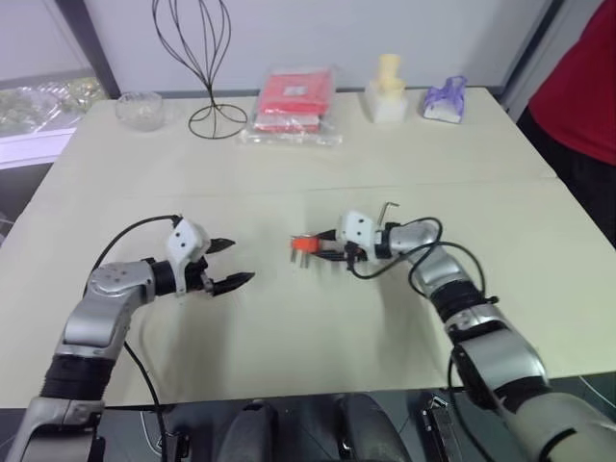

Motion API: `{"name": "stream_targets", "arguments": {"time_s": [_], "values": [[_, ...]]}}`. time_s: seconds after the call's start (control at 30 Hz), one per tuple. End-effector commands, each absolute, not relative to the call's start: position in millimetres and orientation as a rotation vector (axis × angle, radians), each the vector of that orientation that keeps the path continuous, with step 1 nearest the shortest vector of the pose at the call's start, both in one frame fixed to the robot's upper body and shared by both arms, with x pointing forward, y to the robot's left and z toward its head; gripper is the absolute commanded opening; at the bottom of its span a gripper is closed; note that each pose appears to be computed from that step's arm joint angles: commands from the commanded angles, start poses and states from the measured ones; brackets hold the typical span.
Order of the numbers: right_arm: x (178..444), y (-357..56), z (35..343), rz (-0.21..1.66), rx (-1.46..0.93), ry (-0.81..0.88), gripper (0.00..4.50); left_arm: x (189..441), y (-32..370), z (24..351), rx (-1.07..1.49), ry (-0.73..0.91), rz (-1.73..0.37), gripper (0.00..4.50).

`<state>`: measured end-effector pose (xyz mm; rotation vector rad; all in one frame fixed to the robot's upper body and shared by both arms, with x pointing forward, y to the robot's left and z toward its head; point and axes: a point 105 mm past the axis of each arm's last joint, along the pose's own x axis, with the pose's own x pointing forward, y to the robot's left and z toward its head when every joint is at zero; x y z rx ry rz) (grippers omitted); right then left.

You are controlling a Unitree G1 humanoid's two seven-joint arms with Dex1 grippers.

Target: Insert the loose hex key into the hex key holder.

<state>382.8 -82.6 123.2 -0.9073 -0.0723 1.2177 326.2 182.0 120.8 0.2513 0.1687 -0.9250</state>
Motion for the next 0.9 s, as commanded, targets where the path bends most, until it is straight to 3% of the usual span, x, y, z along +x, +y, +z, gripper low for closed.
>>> {"name": "stream_targets", "arguments": {"time_s": [0.03, 0.17, 0.3, 0.5, 0.9], "values": [[392.6, -73.6, 191.4, 1.029, -1.372, -0.48, 0.97, 341.0, 183.2, 155.8, 0.168, 0.048, -0.908, 4.5], [394.4, -71.0, 243.6, 0.811, -1.561, -0.808, 0.97, 361.5, 174.2, 197.7, 0.037, -0.064, -0.958, 4.5], [388.8, -68.7, 266.4, 0.702, -1.559, -0.985, 0.97, 371.4, 160.1, 224.4, -0.017, -0.067, -1.111, 4.5], [383.5, -67.3, 270.4, 0.674, -1.555, -1.071, 0.97, 385.5, 147.1, 240.9, -0.063, -0.048, -1.23, 4.5], [378.0, -64.9, 257.9, 0.71, -1.52, -1.063, 0.97, 392.9, 99.4, 254.2, -0.079, -0.059, -1.408, 4.5]]}}
